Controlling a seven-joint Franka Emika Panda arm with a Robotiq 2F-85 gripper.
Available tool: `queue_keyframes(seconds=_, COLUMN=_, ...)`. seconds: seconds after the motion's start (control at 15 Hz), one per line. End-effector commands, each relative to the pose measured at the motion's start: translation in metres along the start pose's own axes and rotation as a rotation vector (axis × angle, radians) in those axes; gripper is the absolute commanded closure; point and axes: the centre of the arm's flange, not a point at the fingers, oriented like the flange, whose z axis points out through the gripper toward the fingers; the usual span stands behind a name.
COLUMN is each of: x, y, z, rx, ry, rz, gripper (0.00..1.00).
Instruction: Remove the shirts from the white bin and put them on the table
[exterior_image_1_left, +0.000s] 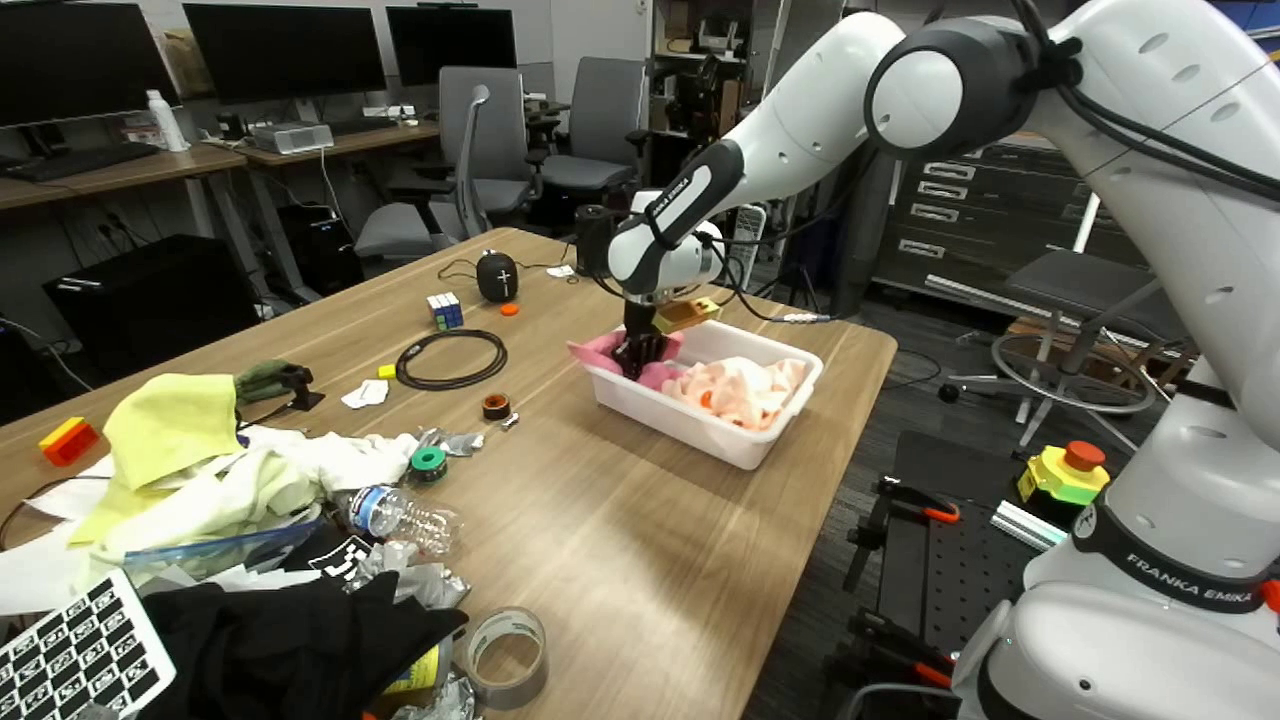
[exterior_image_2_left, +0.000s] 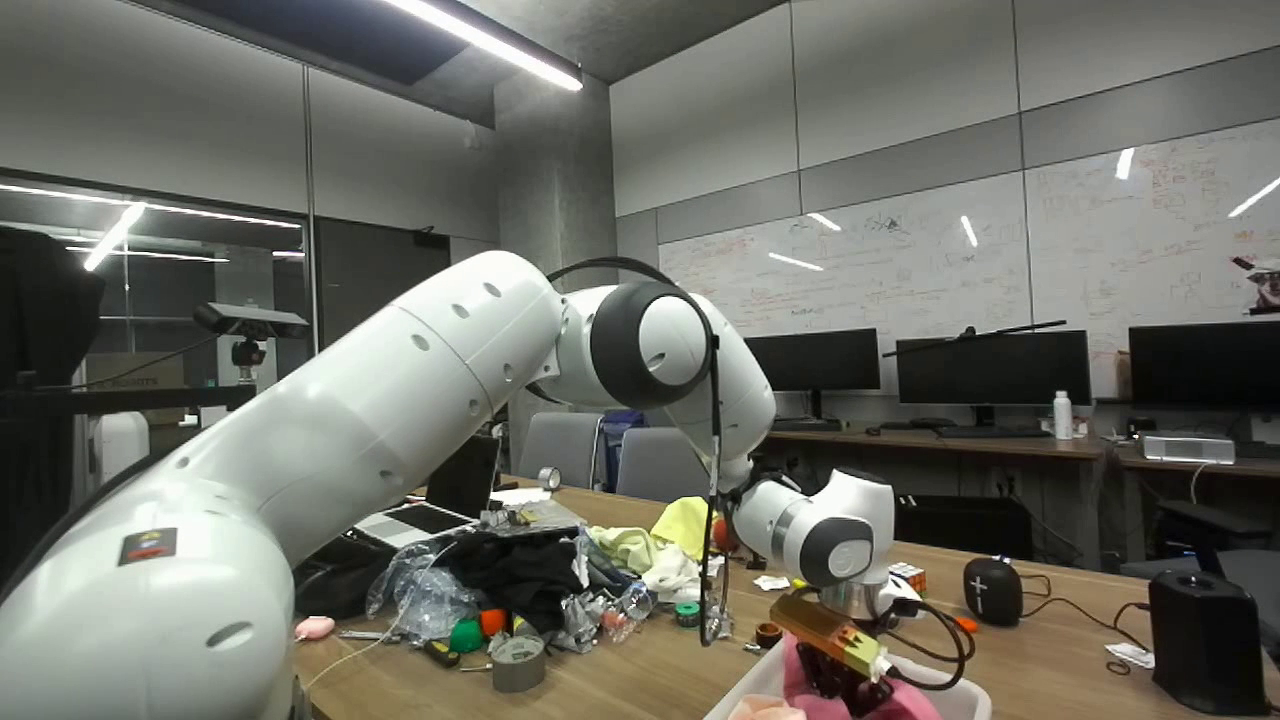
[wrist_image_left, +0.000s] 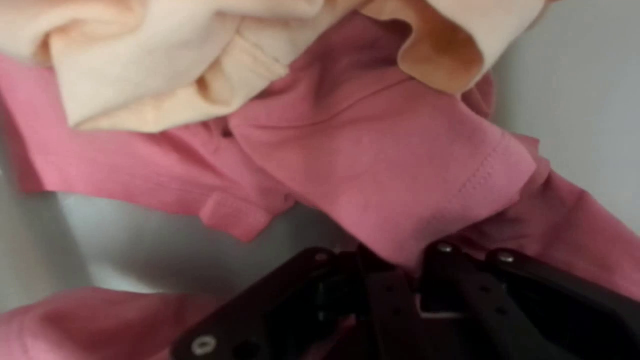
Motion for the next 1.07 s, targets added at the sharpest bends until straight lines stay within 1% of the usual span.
queue_keyframes(seconds=0.0, x=-0.003, y=-0.002, z=-0.025, rx=0.006, ry=0.041, rz=0.008, gripper=0.98)
queue_keyframes(seconds=0.07, x=-0.005, y=-0.002, z=-0.035, rx=0.003, ry=0.051, rz=0.009, gripper=0.93)
queue_keyframes(seconds=0.13, x=-0.007, y=-0.003, z=-0.044, rx=0.002, ry=0.06, rz=0.011, gripper=0.92)
queue_keyframes(seconds=0.2, x=-0.01, y=-0.004, z=-0.058, rx=-0.001, ry=0.068, rz=0.013, gripper=0.92)
queue_keyframes(seconds=0.27, x=-0.013, y=-0.005, z=-0.073, rx=-0.009, ry=0.08, rz=0.016, gripper=0.91)
queue_keyframes(seconds=0.33, x=-0.016, y=-0.007, z=-0.088, rx=-0.014, ry=0.09, rz=0.013, gripper=0.92)
queue_keyframes(seconds=0.4, x=-0.02, y=-0.011, z=-0.104, rx=-0.019, ry=0.105, rz=0.012, gripper=0.91)
queue_keyframes(seconds=0.47, x=-0.026, y=-0.016, z=-0.124, rx=-0.028, ry=0.126, rz=0.005, gripper=0.93)
queue_keyframes(seconds=0.53, x=-0.031, y=-0.019, z=-0.139, rx=-0.033, ry=0.14, rz=-0.001, gripper=0.92)
queue_keyframes(seconds=0.6, x=-0.038, y=-0.025, z=-0.158, rx=-0.042, ry=0.161, rz=-0.013, gripper=0.94)
queue_keyframes(seconds=0.8, x=-0.055, y=-0.047, z=-0.202, rx=-0.07, ry=0.211, rz=-0.049, gripper=0.93)
queue_keyframes(seconds=1.0, x=-0.071, y=-0.07, z=-0.239, rx=-0.101, ry=0.254, rz=-0.094, gripper=0.93)
